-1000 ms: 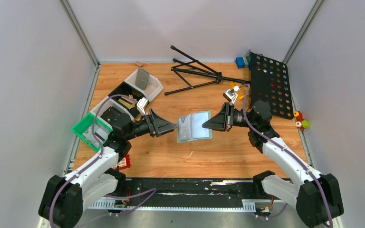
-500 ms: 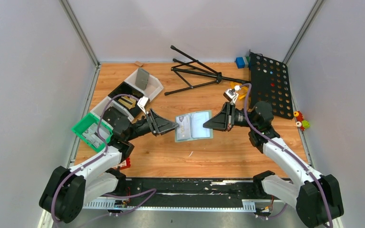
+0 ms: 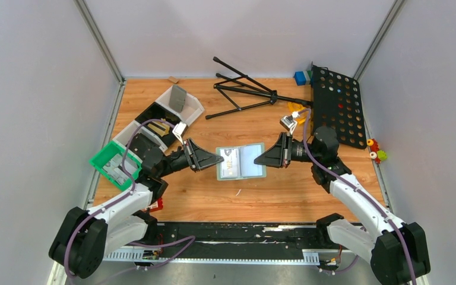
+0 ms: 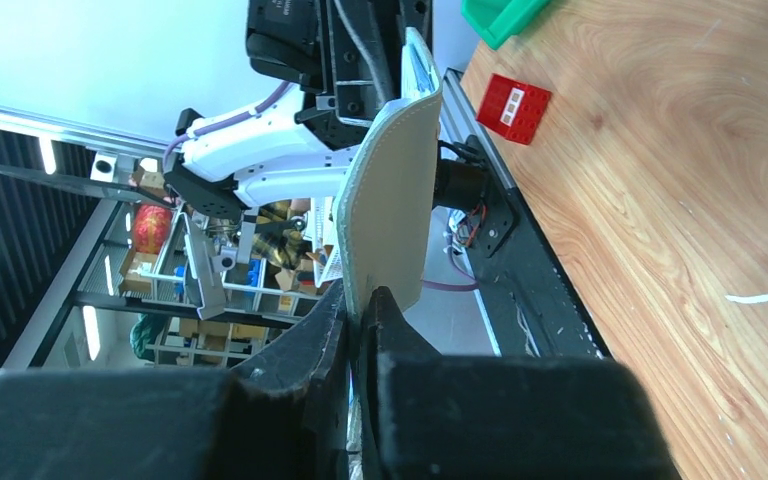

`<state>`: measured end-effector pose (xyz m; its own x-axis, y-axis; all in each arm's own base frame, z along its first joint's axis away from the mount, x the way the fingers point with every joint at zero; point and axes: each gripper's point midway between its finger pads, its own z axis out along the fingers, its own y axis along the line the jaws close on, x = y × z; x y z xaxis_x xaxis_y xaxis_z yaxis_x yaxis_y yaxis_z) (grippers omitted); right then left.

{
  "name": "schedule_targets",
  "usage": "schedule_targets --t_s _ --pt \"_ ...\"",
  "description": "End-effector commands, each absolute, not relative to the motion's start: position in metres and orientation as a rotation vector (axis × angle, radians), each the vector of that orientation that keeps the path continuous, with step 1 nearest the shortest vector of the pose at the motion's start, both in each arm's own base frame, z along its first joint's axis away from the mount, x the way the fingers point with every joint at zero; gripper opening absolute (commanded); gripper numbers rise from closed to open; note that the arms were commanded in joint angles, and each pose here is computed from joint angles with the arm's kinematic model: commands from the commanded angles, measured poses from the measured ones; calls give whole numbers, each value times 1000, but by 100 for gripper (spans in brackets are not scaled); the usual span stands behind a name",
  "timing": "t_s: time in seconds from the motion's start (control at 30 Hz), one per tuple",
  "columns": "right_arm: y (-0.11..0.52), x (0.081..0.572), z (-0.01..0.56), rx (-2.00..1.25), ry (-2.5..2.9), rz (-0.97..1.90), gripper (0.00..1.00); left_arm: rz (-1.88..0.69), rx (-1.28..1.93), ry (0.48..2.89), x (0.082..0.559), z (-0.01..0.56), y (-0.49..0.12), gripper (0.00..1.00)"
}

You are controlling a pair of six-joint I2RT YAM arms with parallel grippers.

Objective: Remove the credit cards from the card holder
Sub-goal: Remove the credit card from the card holder.

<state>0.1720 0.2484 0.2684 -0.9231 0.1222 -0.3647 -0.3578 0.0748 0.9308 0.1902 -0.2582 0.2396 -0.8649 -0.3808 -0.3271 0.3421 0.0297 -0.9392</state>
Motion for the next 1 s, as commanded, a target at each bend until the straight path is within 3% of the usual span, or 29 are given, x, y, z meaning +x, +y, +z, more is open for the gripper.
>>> schedule_targets --t_s 0.0,0.1,0.17,0.43,0.47,0.57,0.63,0.73,0.8,0.97 --pt "246 172 261 -262 2013 1849 0 -1884 51 1757 183 250 -261 30" --pt "246 171 260 -267 2009 1856 0 -1911 99 1743 177 254 -268 37" --pt "247 171 262 -270 2004 1858 0 -1922 118 1749 175 255 -272 37" --pt "244 173 250 -279 2044 1779 2 -1809 130 1831 180 239 -273 5" --pt "242 176 245 -277 2064 1726 6 -1774 127 1856 181 234 -271 2" --pt "228 188 219 -253 2184 1460 33 -1655 109 1928 186 219 -265 1" --pt "213 194 202 -236 2255 1276 46 -1568 94 1994 187 205 -260 0" --pt "200 196 194 -257 2264 1144 56 -1496 73 2046 191 189 -255 0" --pt "201 193 199 -280 2234 1157 56 -1480 59 2073 191 177 -254 0" --pt "219 182 211 -325 2145 1361 38 -1485 63 2111 190 158 -258 0"
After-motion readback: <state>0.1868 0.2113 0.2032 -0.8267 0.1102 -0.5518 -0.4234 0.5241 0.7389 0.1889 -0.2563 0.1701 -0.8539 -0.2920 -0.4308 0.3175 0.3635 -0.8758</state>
